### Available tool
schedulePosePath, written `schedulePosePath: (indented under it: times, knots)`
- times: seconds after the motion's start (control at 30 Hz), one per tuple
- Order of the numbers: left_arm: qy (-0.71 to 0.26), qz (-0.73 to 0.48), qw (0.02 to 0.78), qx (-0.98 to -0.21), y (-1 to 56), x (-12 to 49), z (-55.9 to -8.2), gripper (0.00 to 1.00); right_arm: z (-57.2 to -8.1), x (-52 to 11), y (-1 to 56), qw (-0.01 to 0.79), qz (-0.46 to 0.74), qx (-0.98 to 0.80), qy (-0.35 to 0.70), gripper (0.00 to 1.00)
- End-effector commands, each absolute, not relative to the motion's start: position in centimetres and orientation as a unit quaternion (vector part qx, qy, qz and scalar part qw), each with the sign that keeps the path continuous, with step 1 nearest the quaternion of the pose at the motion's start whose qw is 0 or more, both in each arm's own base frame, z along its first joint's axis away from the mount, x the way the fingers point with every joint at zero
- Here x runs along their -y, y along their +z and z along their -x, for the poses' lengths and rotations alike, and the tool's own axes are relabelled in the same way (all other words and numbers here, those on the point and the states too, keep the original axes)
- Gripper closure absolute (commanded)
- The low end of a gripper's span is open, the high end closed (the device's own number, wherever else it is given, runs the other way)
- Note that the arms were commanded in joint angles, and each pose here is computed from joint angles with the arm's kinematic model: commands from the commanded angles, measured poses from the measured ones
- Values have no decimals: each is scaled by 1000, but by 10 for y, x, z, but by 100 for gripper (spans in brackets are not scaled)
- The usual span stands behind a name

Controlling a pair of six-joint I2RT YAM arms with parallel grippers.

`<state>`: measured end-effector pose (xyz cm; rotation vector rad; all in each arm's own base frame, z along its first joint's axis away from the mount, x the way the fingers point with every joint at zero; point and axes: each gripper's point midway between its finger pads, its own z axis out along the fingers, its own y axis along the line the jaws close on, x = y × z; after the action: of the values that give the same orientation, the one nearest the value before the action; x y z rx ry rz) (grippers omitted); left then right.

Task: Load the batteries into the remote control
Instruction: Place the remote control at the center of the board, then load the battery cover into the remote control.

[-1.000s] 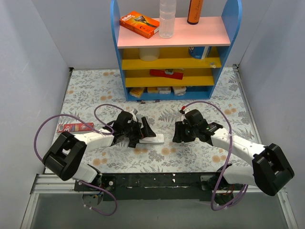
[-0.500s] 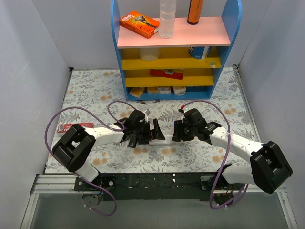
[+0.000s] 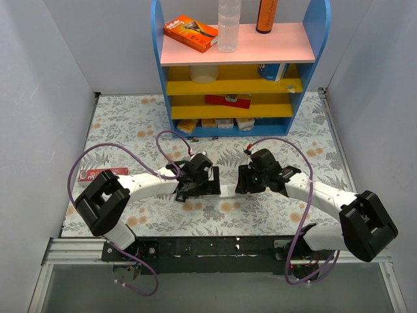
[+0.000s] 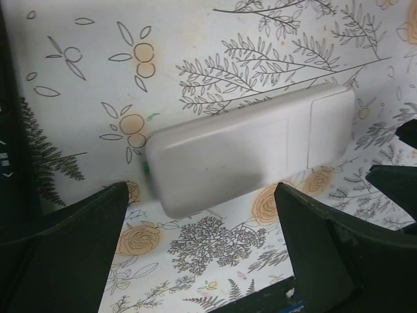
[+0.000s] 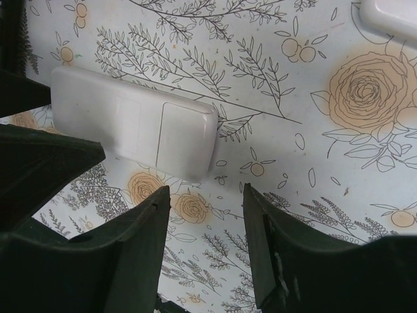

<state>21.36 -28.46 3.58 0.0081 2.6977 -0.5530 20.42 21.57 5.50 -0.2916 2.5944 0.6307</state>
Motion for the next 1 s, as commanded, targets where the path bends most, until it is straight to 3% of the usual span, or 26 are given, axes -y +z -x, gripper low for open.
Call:
schedulePosePath:
  times: [0.0, 0.07, 0.47, 0.97]
  knots:
    - [-91, -4, 179, -980, 13, 238, -200, 2, -218, -226, 67, 248, 104, -931, 246, 45]
    - [-104, -3, 186, -977, 19, 246, -205, 2, -220, -229, 66, 249, 105, -930, 250, 46]
    - [-136, -21, 193, -971, 19, 278, -225, 27, -225, -240, 54, 229, 102, -933, 257, 59]
    - [-130, -28, 149, -980, -14, 271, -205, 43, -192, -228, 4, 136, 107, -956, 235, 81]
